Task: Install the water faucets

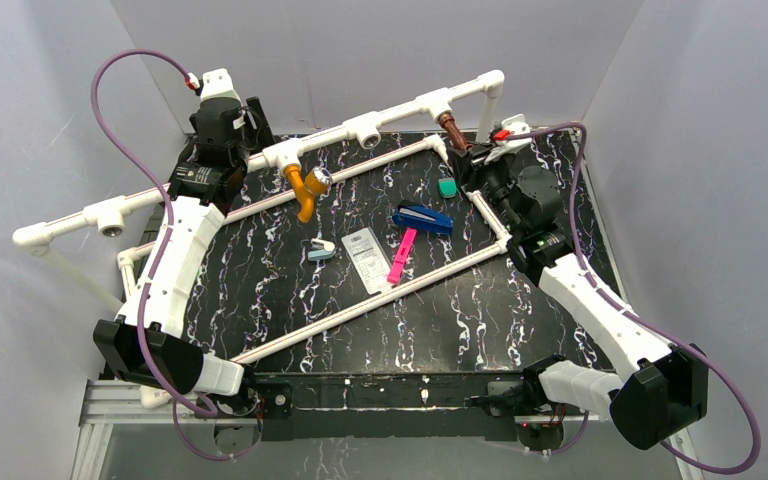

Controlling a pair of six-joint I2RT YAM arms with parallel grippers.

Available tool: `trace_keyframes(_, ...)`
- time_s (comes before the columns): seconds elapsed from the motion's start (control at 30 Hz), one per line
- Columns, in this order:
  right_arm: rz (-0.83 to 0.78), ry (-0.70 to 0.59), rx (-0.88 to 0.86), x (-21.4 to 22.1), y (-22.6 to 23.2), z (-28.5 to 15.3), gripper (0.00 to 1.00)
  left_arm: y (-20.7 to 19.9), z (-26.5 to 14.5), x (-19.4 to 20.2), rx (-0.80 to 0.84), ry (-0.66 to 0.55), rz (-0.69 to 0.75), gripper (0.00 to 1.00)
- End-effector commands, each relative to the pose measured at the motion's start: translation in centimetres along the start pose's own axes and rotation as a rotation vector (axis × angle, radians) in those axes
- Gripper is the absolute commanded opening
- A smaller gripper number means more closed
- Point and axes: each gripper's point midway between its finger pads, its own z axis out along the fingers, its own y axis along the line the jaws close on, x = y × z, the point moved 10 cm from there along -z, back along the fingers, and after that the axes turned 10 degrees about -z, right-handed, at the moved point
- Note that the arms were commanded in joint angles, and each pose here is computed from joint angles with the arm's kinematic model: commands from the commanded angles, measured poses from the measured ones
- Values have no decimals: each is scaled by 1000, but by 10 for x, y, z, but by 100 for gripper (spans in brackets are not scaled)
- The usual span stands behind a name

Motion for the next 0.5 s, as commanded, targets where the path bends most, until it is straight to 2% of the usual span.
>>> trace_keyframes(0.0,378,-221,33,-61,8,0,1,14,-10,54,-30,291,115,69)
trace_keyframes(0.27,880,-253,59,-74,16,0,1,14,-12,54,-27,291,114,69)
trace_keyframes(0.47,1152,-243,69,-85,18,3,1,14,-13,53,-25,291,114,69)
